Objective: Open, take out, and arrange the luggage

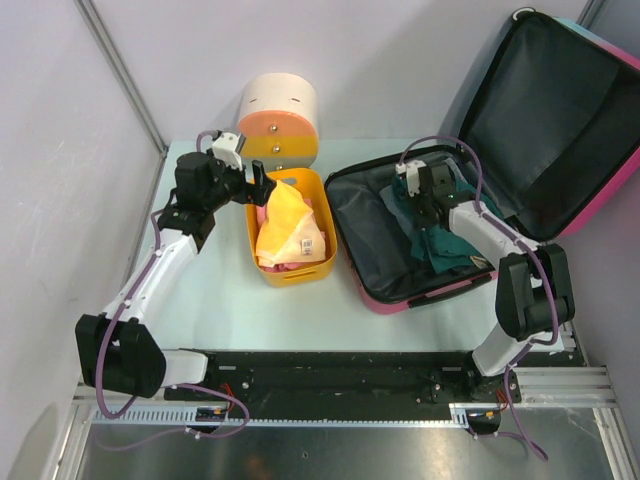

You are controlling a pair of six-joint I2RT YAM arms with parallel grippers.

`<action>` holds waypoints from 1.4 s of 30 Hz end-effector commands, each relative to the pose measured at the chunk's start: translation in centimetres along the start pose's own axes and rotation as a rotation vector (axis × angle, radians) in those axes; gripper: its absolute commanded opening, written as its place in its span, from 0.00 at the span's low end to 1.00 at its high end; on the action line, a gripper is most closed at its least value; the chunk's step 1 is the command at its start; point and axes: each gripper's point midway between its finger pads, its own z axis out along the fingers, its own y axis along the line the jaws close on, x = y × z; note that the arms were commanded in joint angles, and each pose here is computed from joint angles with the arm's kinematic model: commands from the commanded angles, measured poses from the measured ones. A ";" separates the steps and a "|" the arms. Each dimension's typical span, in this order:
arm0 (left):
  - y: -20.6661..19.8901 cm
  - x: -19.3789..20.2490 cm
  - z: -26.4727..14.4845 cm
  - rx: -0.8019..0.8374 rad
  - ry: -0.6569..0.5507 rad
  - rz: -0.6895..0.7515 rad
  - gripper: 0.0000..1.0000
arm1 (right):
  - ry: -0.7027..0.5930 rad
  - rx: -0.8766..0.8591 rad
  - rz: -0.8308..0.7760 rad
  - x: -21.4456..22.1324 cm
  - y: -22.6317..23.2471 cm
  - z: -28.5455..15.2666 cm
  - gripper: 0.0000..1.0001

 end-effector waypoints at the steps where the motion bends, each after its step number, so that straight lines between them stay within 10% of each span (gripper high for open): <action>1: -0.3 -1.3 -0.1 0.024 -0.032 0.037 0.91 | -0.120 -0.090 0.052 -3.0 -0.2 -2.4 0.00; 17: 1.0 -1.0 -1.3 -0.024 -0.025 -0.043 1.00 | -0.612 -0.412 0.165 -19.1 3.1 -13.5 0.00; 42: 7.0 3.4 -4.9 -0.196 0.029 -0.250 1.00 | -0.596 -0.873 0.124 -26.9 28.5 -15.9 0.00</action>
